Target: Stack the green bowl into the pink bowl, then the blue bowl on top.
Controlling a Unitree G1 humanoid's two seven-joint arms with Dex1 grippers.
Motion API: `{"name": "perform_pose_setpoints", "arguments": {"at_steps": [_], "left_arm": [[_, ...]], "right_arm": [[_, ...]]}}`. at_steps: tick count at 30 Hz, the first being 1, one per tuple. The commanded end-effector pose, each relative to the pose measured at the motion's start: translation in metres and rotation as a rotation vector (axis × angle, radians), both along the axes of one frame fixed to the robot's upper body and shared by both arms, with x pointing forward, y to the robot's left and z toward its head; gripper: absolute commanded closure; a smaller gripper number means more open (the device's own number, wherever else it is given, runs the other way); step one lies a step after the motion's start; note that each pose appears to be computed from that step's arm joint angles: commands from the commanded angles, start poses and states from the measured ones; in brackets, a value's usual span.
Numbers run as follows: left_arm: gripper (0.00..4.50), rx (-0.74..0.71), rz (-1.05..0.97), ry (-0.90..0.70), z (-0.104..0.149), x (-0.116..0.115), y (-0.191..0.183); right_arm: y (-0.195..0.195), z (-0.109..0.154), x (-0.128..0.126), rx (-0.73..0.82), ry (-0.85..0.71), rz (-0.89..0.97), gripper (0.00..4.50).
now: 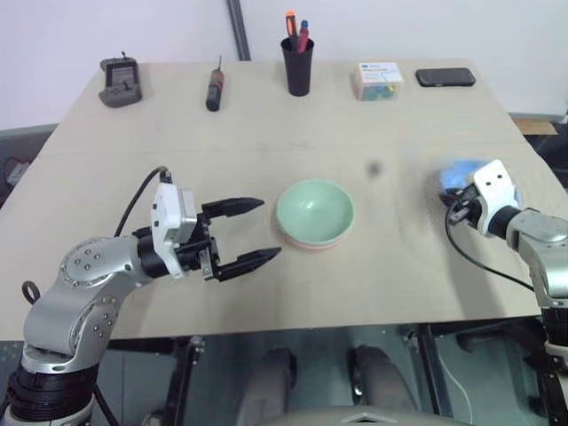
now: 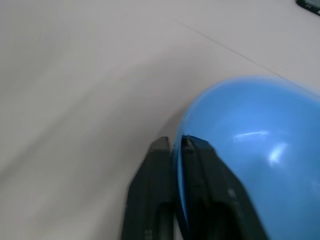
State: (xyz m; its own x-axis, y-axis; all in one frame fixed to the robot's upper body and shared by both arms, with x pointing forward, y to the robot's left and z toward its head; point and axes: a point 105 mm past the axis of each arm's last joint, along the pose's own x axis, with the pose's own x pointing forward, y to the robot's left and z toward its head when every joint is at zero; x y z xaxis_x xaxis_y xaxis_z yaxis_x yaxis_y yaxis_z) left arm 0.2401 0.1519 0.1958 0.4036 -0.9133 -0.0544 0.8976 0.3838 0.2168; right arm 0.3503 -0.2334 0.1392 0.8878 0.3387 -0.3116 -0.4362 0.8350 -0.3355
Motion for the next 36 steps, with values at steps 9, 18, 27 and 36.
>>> {"name": "perform_pose_setpoints", "arguments": {"at_steps": [9,18,27,36], "left_arm": [[0.0,-0.019,0.146,0.022,-0.017,0.001,0.025],[0.0,-0.037,0.197,0.029,-0.02,-0.002,0.032],[0.0,0.033,0.261,-0.028,-0.028,-0.007,0.032],[0.0,-0.13,0.261,-0.042,-0.024,-0.002,0.026]], "right_arm": [[0.15,0.103,-0.083,0.196,-0.261,0.817,4.46],[0.206,0.057,-0.085,0.194,-0.117,1.026,4.46],[0.188,0.078,-0.07,0.234,-0.262,0.931,1.21],[0.099,0.058,-0.072,0.177,-0.209,0.652,1.21]]}}
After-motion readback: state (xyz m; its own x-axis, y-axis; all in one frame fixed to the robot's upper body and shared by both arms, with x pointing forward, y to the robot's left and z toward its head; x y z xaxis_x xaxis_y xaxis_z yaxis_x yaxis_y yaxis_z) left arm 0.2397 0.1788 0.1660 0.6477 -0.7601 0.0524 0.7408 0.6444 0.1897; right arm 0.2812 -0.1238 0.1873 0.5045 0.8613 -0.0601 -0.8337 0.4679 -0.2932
